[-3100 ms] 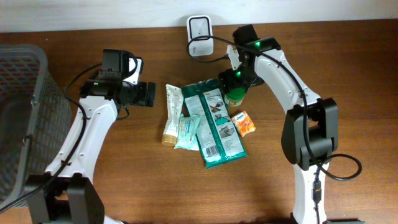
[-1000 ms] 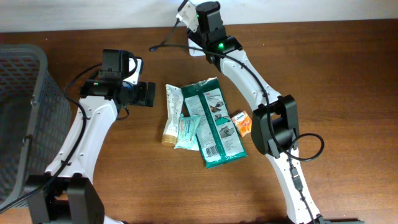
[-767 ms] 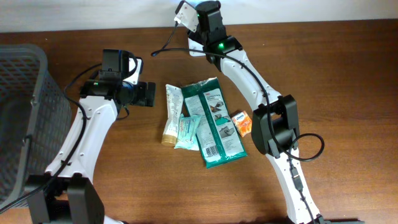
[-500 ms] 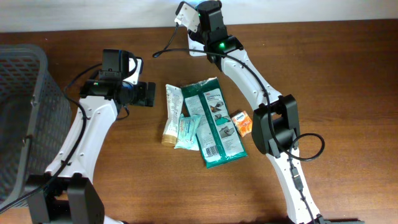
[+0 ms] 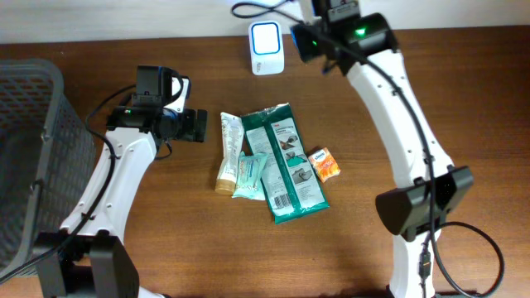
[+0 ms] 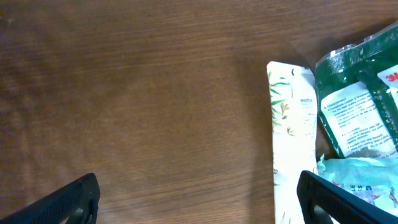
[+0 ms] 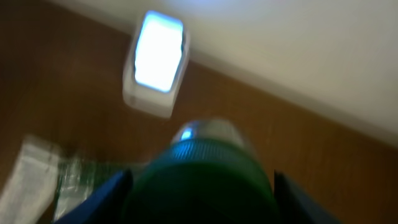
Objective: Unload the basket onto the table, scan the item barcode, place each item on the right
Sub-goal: 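Carry the jar right and set it down at the table's right edge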
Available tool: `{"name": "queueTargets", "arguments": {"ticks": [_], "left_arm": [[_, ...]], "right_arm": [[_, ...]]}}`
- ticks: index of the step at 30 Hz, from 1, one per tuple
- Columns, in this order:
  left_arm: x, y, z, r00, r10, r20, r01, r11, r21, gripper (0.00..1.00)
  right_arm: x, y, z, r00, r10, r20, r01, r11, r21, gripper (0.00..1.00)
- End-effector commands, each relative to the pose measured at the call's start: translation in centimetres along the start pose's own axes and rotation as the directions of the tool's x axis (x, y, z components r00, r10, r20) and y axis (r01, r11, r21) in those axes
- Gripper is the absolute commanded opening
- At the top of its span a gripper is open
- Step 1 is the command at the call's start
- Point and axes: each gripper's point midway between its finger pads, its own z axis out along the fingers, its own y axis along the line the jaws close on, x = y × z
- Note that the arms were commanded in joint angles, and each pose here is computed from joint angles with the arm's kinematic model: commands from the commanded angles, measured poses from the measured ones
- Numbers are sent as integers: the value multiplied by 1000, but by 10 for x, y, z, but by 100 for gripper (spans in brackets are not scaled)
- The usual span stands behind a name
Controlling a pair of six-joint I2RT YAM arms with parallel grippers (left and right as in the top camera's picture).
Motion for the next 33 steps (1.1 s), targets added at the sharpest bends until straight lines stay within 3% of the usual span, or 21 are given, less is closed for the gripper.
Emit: {"name": "queueTargets", "arguments": {"ticks": [1, 5, 12, 15, 20, 24, 28, 29, 33], "left_arm": [[-5, 0, -4, 1000, 11, 15, -11, 1000, -1, 99], [-5, 0, -4, 1000, 11, 15, -11, 1000, -1, 99], [-5, 0, -4, 1000, 11, 15, -11, 1000, -1, 99], [-5, 0, -4, 1000, 11, 15, -11, 1000, -1, 99], [-5, 0, -4, 1000, 12, 15, -12, 1000, -1, 99], [-5, 0, -4, 1000, 11, 15, -11, 1000, -1, 99], [-5, 0, -4, 1000, 11, 15, -11, 1000, -1, 99], [-5, 0, -4, 1000, 11, 15, -11, 1000, -1, 99], [-5, 0, -4, 1000, 11, 15, -11, 1000, -1, 99]], "right_arm": [[62, -29, 5, 954, 185, -237, -183, 983, 34, 50], [122, -83, 7, 849, 329, -414, -303, 944, 130, 48], [222, -189, 46, 658, 604, -450, -507, 797, 328, 41], [254, -220, 62, 618, 670, -411, -555, 742, 375, 42], [265, -262, 75, 619, 732, -286, -613, 677, 407, 43], [275, -256, 82, 611, 730, -305, -610, 680, 407, 48], [278, -253, 77, 600, 731, -324, -608, 680, 410, 92], [273, -255, 71, 604, 731, -317, -608, 680, 409, 98], [208, -254, 15, 658, 720, -222, -650, 692, 315, 98]]}}
